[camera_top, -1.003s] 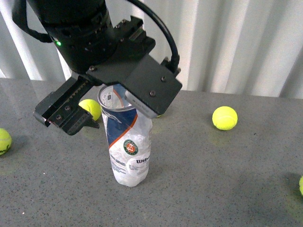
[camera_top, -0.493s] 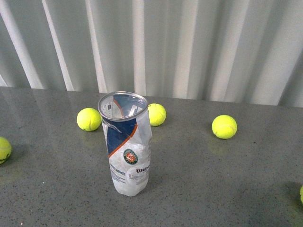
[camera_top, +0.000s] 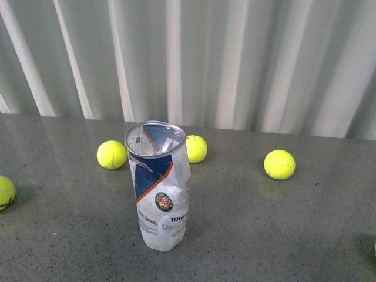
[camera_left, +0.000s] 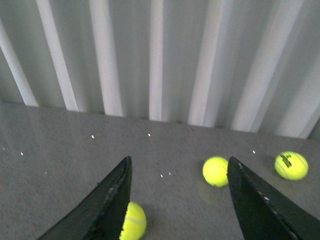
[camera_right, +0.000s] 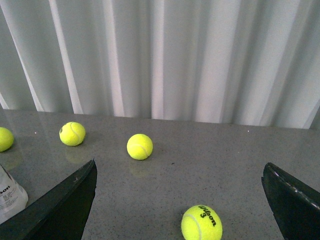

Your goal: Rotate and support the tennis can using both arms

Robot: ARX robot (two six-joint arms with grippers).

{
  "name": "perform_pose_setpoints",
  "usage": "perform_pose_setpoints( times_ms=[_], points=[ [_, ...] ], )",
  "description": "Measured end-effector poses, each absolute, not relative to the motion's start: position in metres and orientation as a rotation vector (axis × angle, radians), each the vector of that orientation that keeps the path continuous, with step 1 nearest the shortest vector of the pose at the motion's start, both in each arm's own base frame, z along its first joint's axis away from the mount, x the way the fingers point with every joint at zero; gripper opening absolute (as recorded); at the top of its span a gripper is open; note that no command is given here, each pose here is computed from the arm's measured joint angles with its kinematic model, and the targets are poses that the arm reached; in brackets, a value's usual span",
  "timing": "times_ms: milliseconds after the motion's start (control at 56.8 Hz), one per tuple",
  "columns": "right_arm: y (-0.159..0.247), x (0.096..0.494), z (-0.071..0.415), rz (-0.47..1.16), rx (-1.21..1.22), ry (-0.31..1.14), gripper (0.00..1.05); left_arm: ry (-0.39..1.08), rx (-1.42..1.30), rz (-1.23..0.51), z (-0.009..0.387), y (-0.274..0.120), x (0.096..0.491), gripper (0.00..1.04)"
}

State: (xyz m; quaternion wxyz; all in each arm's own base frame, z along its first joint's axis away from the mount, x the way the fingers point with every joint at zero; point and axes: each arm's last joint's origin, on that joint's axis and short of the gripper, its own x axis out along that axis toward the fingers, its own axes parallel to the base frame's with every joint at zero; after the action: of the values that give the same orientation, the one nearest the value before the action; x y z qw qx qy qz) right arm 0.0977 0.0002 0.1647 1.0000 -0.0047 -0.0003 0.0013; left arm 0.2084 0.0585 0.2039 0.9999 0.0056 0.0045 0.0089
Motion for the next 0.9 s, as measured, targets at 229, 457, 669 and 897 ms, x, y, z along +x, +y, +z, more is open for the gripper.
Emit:
perform_pose_setpoints(
  times_ms=[229, 457, 669, 897],
  points=[
    [0.000, 0.098, 0.165, 0.001, -0.009, -0.001, 0.98, 0.002, 0.004, 0.005, 0.190, 0.033, 0.181, 0.15],
    [0.000, 0.098, 0.165, 0.002, -0.009, -0.001, 0.98, 0.012, -0.004, 0.006, 0.180, 0.020, 0.161, 0.04],
    [0.000, 0.098, 0.165, 0.002, -0.009, -0.001, 0.98, 0.009, -0.003, 0.011, 0.174, 0.010, 0.146, 0.04],
    [0.000, 0.098, 0.165, 0.001, -0.009, -0.001, 0.98, -0.014, -0.002, -0.002, 0.171, 0.000, 0.135, 0.04]
  ],
)
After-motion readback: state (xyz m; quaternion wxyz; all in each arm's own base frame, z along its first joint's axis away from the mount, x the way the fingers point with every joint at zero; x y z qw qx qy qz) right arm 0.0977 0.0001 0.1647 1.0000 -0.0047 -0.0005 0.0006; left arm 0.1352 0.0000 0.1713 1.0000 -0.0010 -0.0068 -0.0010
